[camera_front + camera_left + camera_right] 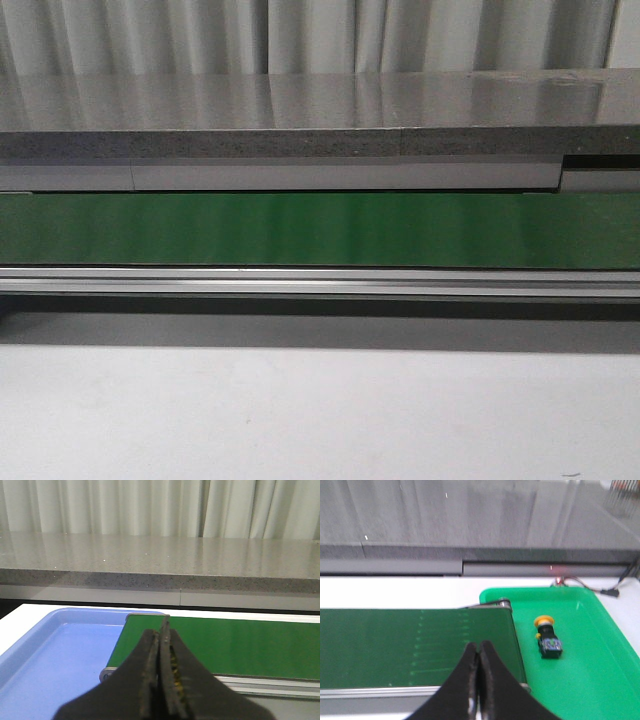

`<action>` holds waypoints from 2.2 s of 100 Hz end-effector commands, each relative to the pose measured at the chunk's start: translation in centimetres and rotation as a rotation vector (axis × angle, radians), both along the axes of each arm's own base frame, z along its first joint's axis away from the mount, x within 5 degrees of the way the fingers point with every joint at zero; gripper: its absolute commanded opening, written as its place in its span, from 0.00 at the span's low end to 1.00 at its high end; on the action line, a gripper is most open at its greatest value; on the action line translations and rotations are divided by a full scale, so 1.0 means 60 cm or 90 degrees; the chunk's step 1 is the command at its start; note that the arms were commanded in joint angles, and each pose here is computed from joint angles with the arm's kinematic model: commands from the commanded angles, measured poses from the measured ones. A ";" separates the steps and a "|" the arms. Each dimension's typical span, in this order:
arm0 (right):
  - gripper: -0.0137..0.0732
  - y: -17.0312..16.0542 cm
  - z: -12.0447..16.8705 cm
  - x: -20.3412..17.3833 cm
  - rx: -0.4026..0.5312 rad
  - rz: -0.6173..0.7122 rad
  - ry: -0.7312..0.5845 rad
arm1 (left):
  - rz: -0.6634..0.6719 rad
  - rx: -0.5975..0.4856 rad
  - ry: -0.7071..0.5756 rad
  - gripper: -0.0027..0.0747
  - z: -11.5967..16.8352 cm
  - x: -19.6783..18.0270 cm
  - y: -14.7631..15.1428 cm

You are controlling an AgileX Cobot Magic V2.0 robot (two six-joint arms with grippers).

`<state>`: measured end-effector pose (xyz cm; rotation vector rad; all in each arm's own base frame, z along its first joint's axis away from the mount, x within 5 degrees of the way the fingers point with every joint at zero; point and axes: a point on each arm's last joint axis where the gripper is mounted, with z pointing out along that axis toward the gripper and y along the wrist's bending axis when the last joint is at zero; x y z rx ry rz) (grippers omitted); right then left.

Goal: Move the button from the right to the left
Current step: 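Move the right gripper down toward the yellow-capped button in the green tray, then close the right gripper around the button's black body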

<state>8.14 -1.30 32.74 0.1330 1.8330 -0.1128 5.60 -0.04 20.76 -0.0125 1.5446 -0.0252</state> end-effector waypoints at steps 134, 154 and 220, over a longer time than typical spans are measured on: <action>0.46 -0.222 -0.020 0.370 0.123 -0.233 0.457 | 0.002 -0.005 -0.045 0.01 -0.010 -0.002 0.000; 0.78 -0.242 -0.038 0.414 0.096 -0.203 0.526 | 0.002 -0.005 -0.045 0.01 -0.010 -0.002 0.000; 0.78 -0.312 -0.136 0.475 0.047 -0.168 0.562 | 0.002 -0.005 -0.068 0.01 -0.004 -0.002 0.000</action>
